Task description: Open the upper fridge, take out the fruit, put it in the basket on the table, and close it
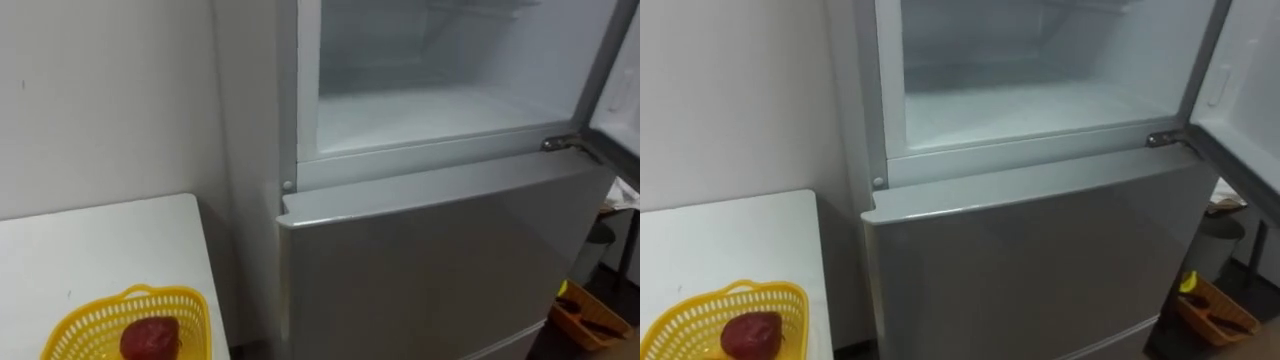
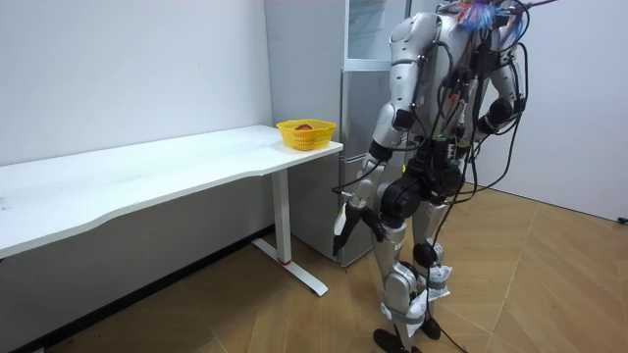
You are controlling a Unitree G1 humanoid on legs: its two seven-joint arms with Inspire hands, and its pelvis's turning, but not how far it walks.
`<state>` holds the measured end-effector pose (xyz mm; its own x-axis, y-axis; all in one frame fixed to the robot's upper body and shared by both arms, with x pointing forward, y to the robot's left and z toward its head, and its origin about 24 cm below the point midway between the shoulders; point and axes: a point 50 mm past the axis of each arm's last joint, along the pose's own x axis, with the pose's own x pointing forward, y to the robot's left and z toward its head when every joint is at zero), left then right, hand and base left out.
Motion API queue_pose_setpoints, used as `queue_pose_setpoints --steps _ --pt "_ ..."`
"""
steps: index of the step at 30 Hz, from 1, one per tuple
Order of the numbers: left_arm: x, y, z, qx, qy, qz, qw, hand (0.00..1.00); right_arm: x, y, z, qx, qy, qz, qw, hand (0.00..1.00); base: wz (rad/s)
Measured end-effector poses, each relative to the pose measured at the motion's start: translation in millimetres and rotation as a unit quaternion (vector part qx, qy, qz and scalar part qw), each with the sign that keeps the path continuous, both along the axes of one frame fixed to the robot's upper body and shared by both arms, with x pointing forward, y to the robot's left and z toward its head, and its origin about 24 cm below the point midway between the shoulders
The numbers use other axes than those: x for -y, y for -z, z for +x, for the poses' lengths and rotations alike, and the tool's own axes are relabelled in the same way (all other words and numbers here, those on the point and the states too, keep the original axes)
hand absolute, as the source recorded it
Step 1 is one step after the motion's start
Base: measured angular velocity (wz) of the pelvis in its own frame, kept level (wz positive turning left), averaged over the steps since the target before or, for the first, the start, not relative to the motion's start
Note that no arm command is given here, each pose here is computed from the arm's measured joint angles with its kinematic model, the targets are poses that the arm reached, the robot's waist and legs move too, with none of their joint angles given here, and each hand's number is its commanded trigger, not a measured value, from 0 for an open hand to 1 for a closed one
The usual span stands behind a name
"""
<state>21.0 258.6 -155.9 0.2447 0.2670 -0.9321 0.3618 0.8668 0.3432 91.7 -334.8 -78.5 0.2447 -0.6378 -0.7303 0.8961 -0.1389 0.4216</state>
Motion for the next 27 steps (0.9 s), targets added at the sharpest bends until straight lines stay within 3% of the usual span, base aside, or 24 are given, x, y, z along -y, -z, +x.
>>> queue_pose_setpoints --steps 7,11,19,27 --pt "-16.0 -10.0 -0.1 0.037 -0.05 0.022 0.998 0.0 37.0 -24.2 -2.0 0.104 0.131 0.012 0.986 0.0 0.0" --pt "-20.3 -12.2 1.9 0.049 -0.066 0.029 0.996 0.0 49.2 -42.4 6.9 0.149 0.145 -0.008 0.978 0.0 0.0" --pt "-22.5 -12.0 -1.7 0.047 -0.085 0.034 0.995 0.0 56.6 -70.5 35.5 0.262 0.105 -0.067 0.957 0.0 0.0" --pt "-14.5 -8.8 -2.9 0.047 -0.094 0.024 0.994 0.0 51.1 -114.6 63.3 0.382 0.012 -0.148 0.912 0.0 0.0"
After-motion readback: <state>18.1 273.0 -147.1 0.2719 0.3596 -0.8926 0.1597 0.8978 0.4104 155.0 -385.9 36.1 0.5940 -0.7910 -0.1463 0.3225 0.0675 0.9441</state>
